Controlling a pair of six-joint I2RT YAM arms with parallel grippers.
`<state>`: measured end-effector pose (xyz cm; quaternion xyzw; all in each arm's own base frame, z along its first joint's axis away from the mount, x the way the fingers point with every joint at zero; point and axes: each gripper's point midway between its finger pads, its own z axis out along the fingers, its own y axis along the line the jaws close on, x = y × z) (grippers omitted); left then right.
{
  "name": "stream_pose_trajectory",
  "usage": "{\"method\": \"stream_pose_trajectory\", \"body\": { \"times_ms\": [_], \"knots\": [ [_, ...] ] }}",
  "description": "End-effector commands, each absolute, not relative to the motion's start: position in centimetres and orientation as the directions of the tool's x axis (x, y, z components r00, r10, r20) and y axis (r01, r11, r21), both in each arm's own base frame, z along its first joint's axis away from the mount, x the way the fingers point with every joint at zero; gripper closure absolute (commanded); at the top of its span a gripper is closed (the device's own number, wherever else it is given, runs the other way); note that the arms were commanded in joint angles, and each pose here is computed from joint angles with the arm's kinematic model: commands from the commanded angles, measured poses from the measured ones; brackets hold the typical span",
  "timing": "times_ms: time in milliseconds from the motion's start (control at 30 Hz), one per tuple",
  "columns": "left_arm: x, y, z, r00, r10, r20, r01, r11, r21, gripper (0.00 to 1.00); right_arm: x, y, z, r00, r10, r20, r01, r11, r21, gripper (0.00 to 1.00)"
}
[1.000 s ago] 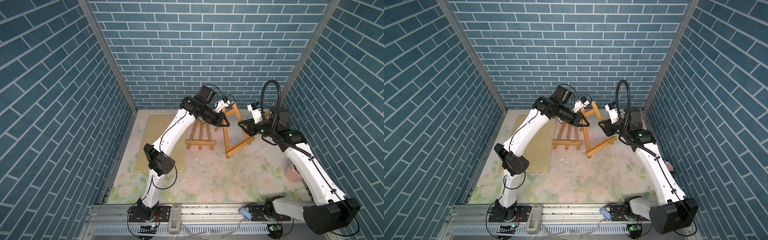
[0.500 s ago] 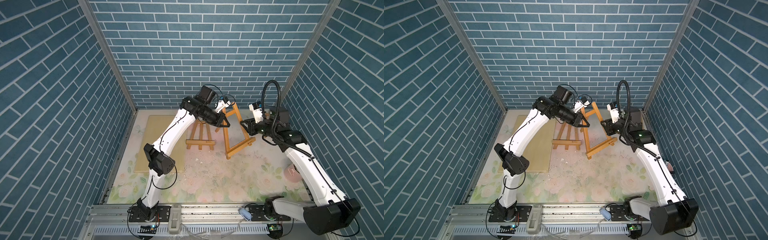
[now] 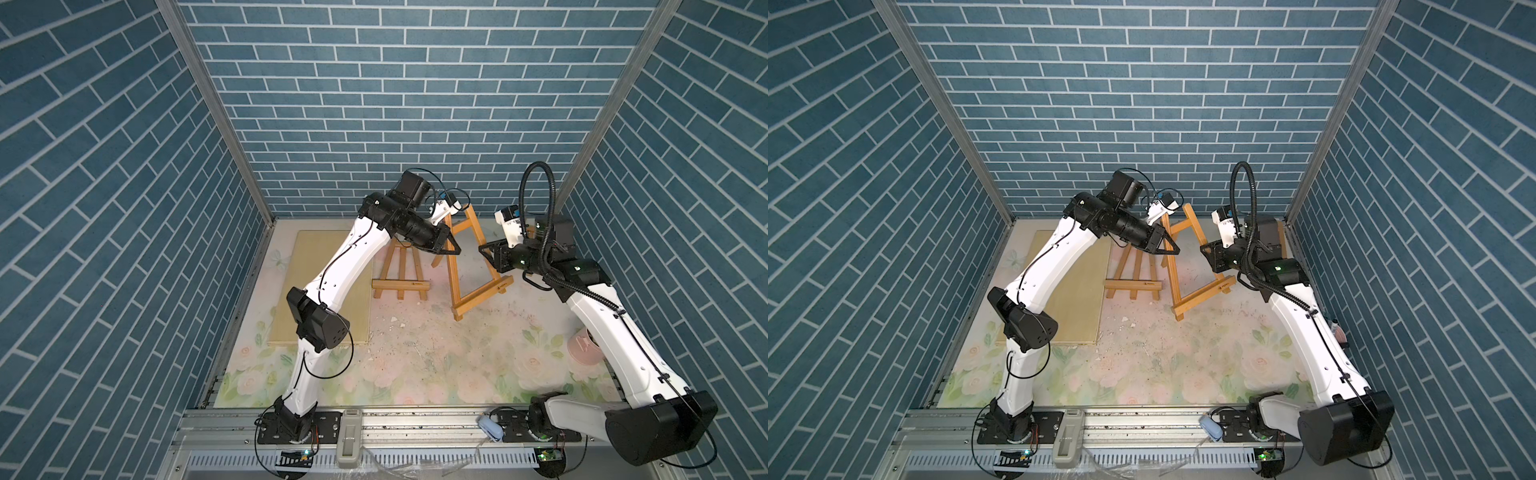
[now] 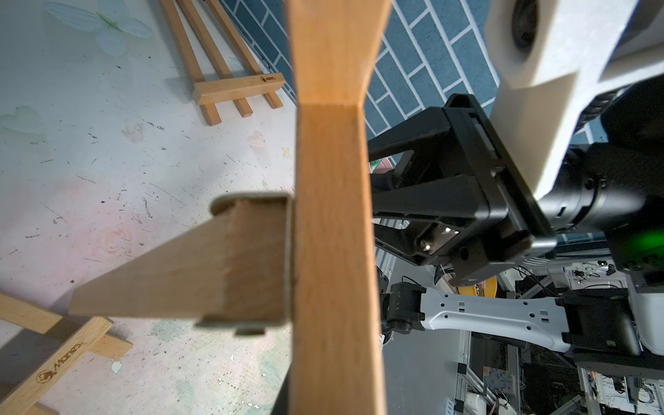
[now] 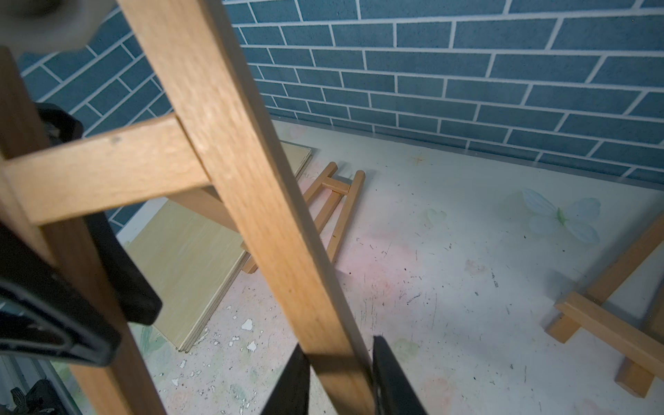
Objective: Disassemble the easel
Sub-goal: Fold up the easel.
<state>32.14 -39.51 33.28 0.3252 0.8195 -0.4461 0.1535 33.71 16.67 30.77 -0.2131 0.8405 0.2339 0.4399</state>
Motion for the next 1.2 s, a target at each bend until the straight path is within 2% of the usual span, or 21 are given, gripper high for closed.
{"method": "stream_pose_trajectory", "body": {
  "times_ms": [0, 67, 267, 400, 467, 500, 533, 700, 833, 933, 1033, 1167],
  "knots": [
    [30.1, -39.1, 37.7, -0.683, 0.374, -0.627, 0.728, 0.288, -0.622, 0.88, 33.5, 16.7, 29.4, -0.554, -0.181, -0.812, -0.563, 0.800, 0.206, 0.76],
    [30.1, -39.0, 37.6, -0.684, 0.375, -0.625, 0.728, 0.292, -0.621, 0.88, 33.5, 16.7, 29.8, -0.545, -0.178, -0.819, -0.565, 0.800, 0.202, 0.81],
    [30.2, -39.1, 37.7, -0.684, 0.370, -0.628, 0.727, 0.290, -0.622, 0.88, 33.4, 16.6, 29.9, -0.540, -0.180, -0.822, -0.565, 0.801, 0.195, 0.87],
    [30.4, -39.2, 37.7, -0.685, 0.365, -0.631, 0.728, 0.292, -0.621, 0.84, 33.6, 16.0, 30.3, -0.526, -0.162, -0.835, -0.537, 0.825, 0.178, 0.94],
    [30.4, -39.3, 37.7, -0.688, 0.362, -0.629, 0.725, 0.294, -0.623, 0.76, 33.8, 15.4, 30.9, -0.512, -0.143, -0.847, -0.507, 0.846, 0.164, 0.97],
    [30.6, -39.3, 37.7, -0.692, 0.358, -0.627, 0.721, 0.296, -0.627, 0.65, 34.0, 15.1, 31.2, -0.504, -0.135, -0.853, -0.490, 0.858, 0.154, 0.98],
    [30.6, -39.4, 37.7, -0.697, 0.354, -0.623, 0.716, 0.298, -0.631, 0.61, 34.2, 14.5, 31.5, -0.502, -0.123, -0.856, -0.462, 0.875, 0.145, 0.98],
    [30.8, -39.5, 38.8, -0.685, 0.328, -0.651, 0.729, 0.286, -0.622, 0.55, 35.3, 12.4, 32.2, -0.518, -0.056, -0.854, -0.325, 0.936, 0.136, 0.99],
    [30.5, -38.7, 41.7, -0.630, 0.278, -0.725, 0.775, 0.283, -0.566, 0.55, 35.7, 12.3, 32.2, -0.531, -0.042, -0.846, -0.305, 0.941, 0.145, 0.99],
    [30.9, -37.2, 43.8, -0.578, 0.225, -0.784, 0.801, 0.339, -0.493, 0.56, 35.4, 12.5, 32.9, -0.524, -0.065, -0.849, -0.331, 0.934, 0.133, 0.99],
    [33.1, -34.5, 44.1, -0.556, 0.159, -0.816, 0.766, 0.479, -0.428, 0.56, 34.4, 12.5, 34.1, -0.511, -0.103, -0.853, -0.368, 0.923, 0.109, 1.00],
    [37.0, -31.7, 41.9, -0.628, 0.026, -0.778, 0.640, 0.587, -0.496, 0.57, 32.3, 13.3, 36.1, -0.500, -0.144, -0.854, -0.452, 0.885, 0.115, 1.00]
  ]
}}
